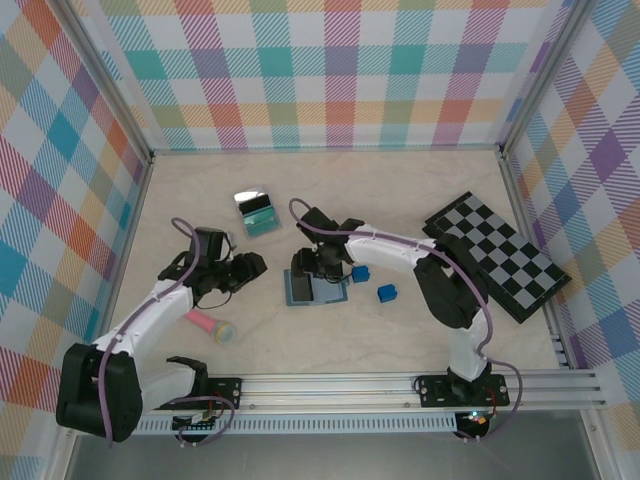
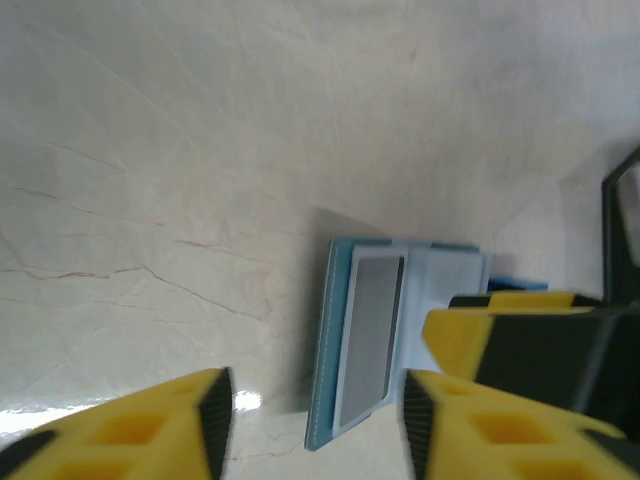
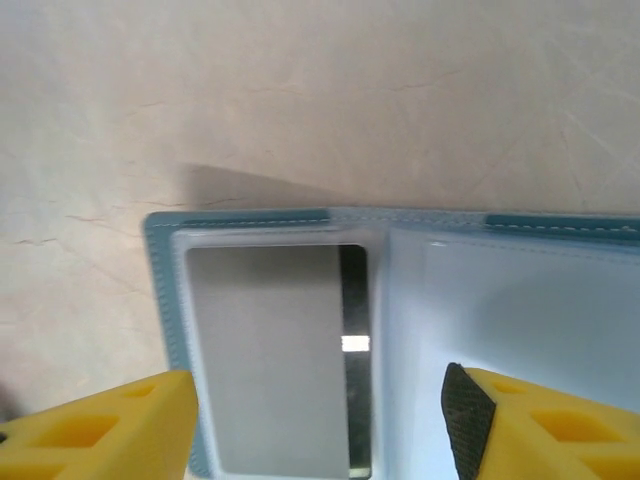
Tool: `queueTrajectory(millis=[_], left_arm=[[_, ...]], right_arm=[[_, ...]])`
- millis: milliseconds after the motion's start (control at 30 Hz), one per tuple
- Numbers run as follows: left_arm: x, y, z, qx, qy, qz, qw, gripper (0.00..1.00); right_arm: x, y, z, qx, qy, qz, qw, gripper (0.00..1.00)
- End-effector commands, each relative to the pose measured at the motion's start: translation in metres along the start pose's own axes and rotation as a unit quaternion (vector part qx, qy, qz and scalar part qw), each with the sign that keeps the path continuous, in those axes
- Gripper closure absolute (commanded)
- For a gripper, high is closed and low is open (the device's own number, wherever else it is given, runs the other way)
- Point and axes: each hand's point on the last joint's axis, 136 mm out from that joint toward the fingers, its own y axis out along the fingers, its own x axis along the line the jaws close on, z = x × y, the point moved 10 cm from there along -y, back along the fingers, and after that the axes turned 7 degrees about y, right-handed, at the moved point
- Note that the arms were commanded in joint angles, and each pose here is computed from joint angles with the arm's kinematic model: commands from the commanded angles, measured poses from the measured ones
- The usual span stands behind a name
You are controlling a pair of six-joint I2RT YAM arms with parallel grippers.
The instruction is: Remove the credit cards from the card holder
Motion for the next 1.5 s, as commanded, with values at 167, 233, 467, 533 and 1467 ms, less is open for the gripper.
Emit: queueTrajectory(millis=[167, 233, 467, 533, 1467], left_arm=[[-0.015, 0.035, 0.011, 0.039, -0.01, 0.03, 0.999, 0.69], [-0.019, 0.042, 0.013, 0.046, -0.006, 0.029, 0.999, 0.72], [-0.028, 0.062, 0.018, 0.063, 0.009, 0.004, 0.998, 0.8], [-0.03, 0.068, 0.02, 0.071, 0.011, 0.006, 0.997, 0.84], [-0.015, 0.099, 0.033, 0.11, 0.005, -0.047, 0.993, 0.96]], right_arm=[[-0.004, 0.004, 0.003, 0.03, 0.002, -0.06, 0.998, 0.46], [-0.006, 0.006, 0.004, 0.035, 0.002, -0.059, 0.998, 0.49], [-0.012, 0.012, 0.003, 0.046, 0.007, -0.053, 0.998, 0.64], [-0.014, 0.012, 0.003, 0.046, 0.006, -0.051, 0.998, 0.69], [-0.023, 0.024, 0.002, 0.055, 0.005, -0.014, 0.998, 0.81]])
